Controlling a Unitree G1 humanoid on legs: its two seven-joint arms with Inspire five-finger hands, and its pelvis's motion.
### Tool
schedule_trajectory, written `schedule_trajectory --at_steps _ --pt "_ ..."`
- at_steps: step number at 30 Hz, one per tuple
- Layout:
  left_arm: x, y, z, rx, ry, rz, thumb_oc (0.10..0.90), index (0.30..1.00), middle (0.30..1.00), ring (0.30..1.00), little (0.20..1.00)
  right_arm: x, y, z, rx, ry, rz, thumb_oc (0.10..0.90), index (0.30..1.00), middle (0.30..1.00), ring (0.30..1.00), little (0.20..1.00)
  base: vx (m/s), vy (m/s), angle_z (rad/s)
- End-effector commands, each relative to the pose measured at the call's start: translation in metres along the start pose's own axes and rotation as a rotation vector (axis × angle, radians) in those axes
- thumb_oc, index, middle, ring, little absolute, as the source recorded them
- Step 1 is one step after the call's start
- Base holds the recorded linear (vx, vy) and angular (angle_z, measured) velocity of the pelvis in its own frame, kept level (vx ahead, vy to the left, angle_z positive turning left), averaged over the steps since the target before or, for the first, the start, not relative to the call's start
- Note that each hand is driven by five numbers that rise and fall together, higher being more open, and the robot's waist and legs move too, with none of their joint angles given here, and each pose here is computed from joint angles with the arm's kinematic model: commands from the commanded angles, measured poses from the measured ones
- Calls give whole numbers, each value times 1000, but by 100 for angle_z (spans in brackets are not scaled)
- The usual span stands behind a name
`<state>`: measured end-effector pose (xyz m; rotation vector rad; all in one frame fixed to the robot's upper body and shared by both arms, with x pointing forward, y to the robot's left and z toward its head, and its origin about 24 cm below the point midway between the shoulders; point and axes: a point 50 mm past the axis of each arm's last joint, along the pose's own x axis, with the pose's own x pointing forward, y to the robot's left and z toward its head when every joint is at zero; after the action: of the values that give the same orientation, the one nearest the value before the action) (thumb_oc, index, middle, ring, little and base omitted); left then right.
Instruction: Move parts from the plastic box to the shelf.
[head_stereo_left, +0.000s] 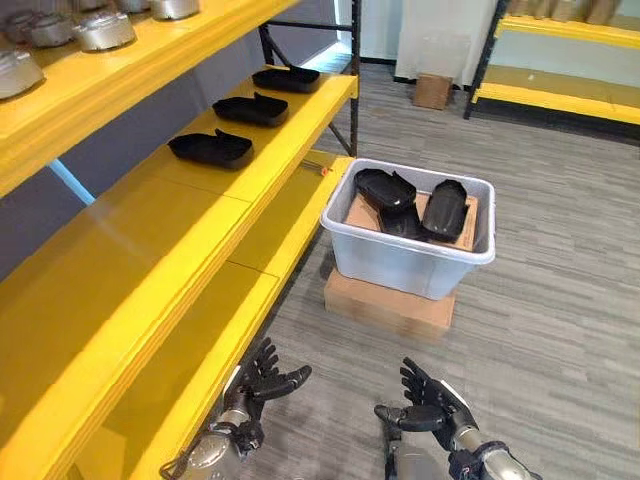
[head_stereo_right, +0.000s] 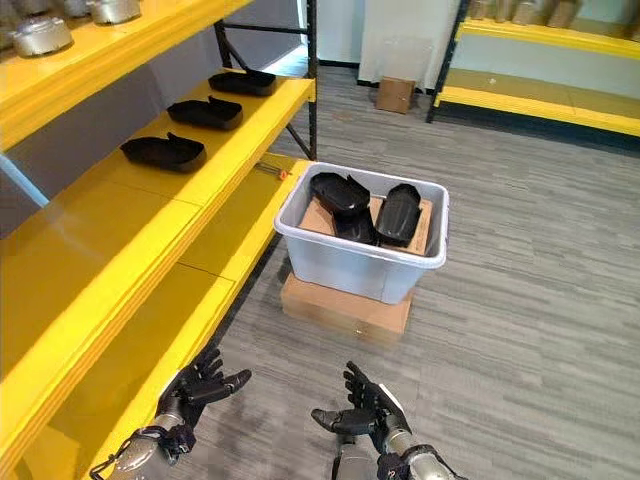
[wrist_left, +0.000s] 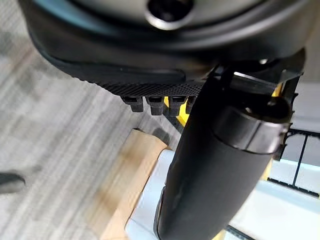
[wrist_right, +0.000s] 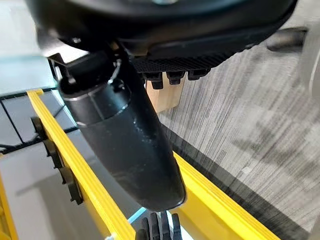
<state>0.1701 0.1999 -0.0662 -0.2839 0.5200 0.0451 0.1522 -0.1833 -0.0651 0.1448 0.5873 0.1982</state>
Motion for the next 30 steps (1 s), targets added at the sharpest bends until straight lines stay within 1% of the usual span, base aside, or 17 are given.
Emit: schedule_trajectory --at_steps 1,8,14,20,30 --pt "5 -14 55 -1 -262 -102 900 1000 1000 1000 1000 0 -7 53 -25 -247 27 900 1000 1000 1000 1000 314 -215 24" --pt "6 -19 54 -29 -257 -113 900 1000 1000 1000 1000 -4 -14 53 -6 -248 1 900 1000 1000 1000 1000 199 -141 23" --pt "3 -15 50 -43 -242 -90 900 1000 1000 1000 1000 -4 -17 58 -22 -269 -24 900 1000 1000 1000 1000 136 -53 -3" --pt "3 -14 46 -21 -226 -76 900 1000 1000 1000 1000 -5 -21 55 -35 -263 -60 900 1000 1000 1000 1000 237 180 -27" --pt "7 -11 57 27 -251 -92 900 1000 1000 1000 1000 -2 -6 43 -11 -225 -10 900 1000 1000 1000 1000 170 206 -27"
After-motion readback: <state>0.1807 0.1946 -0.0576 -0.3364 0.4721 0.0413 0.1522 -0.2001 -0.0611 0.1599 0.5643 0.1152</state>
